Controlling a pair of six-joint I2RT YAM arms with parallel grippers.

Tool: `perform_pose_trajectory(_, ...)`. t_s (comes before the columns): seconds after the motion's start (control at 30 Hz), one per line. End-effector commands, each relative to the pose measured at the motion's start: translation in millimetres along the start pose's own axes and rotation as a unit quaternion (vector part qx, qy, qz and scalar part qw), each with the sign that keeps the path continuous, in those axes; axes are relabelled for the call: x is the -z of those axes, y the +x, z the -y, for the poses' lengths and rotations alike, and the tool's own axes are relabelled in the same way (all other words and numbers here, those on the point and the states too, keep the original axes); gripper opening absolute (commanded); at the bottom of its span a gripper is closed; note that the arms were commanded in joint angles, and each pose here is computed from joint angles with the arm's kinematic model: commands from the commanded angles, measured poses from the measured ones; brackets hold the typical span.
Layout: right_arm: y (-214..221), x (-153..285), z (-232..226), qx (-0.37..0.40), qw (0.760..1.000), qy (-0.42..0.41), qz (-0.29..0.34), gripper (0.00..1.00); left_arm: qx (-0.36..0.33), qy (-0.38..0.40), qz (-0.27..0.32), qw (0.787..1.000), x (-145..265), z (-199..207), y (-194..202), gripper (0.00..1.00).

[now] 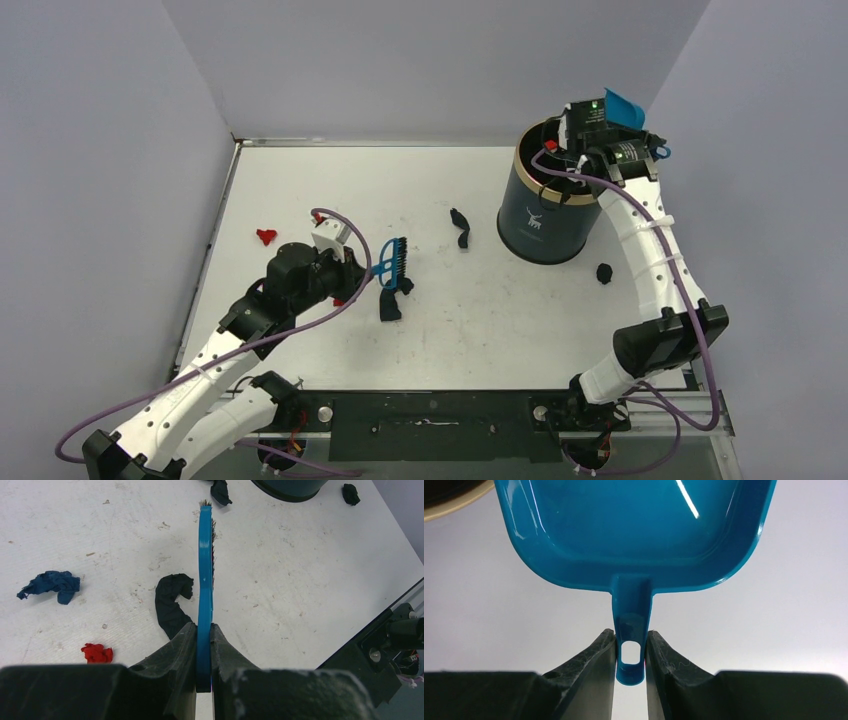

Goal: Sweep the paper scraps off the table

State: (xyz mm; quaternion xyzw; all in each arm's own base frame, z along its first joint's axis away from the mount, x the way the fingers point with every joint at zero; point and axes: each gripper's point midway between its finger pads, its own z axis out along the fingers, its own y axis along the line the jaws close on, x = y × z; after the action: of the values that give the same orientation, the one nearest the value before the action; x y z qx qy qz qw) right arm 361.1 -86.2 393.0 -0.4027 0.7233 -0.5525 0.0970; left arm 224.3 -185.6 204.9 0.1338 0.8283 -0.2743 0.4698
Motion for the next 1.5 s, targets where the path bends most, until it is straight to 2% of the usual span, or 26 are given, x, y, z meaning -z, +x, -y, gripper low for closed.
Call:
perform_pose_trajectory(0.0, 23.2, 26.9, 40.0, -0.151, 0.986, 0.055, 0.044, 0.05, -0.003, -0.001, 0.025, 1.000, 1.1, 0.7, -12.3, 0.00)
perform_pose_trajectory(0.23, 5.0, 53.9, 50.1, -0.276, 0.946, 0.034, 0.166, 0.05, -0.005, -0.055, 0.022, 0.998, 1.9, -15.5, -19.8, 0.00)
perform_pose_trajectory(0.4, -30.2, 83.4, 25.2, -0.302, 0.908, -0.050, 0.285, 0.05, 0.003, -0.105, -0.003, 0.994, 8.5, -27.9, -23.4, 0.00)
perform_pose_trajectory(0.53, -66.9, 112.6, -36.2, -0.245, 0.876, -0.175, 0.376, 0.05, -0.002, -0.152, -0.035, 0.988, 21.3, -37.7, -29.7, 0.00)
perform_pose_trajectory(0.6, -84.1, 134.4, -79.5, -0.184, 0.847, -0.262, 0.425, 0.05, 0.001, -0.175, -0.052, 0.983, 29.2, -41.9, -30.6, 0.00)
perform_pose_trajectory(0.7, -87.6, 155.1, -138.2, -0.103, 0.815, -0.355, 0.445, 0.05, 0.002, -0.202, -0.076, 0.976, 41.0, -46.7, -32.0, 0.00)
perform_pose_trajectory(0.8, -82.8, 163.2, -181.6, -0.046, 0.799, -0.404, 0.443, 0.05, -0.008, -0.239, -0.106, 0.965, 53.9, -56.2, -29.6, 0.00)
perform_pose_trajectory(1.03, -74.5, 156.5, -267.5, 0.037, 0.778, -0.473, 0.413, 0.05, -0.054, -0.339, -0.155, 0.926, 73.2, -91.1, -20.9, 0.00)
perform_pose_trajectory(1.17, -78.1, 158.3, -308.3, 0.060, 0.766, -0.505, 0.393, 0.05, -0.061, -0.362, -0.193, 0.910, 70.5, -99.7, -8.0, 0.00)
perform_pose_trajectory(1.27, -87.5, 152.2, -332.0, 0.065, 0.778, -0.501, 0.373, 0.05, -0.060, -0.367, -0.221, 0.901, 61.1, -102.8, 3.4, 0.00)
perform_pose_trajectory(1.47, -111.7, 139.4, -354.9, 0.058, 0.831, -0.438, 0.338, 0.05, -0.053, -0.355, -0.244, 0.901, 35.8, -105.6, 25.7, 0.00)
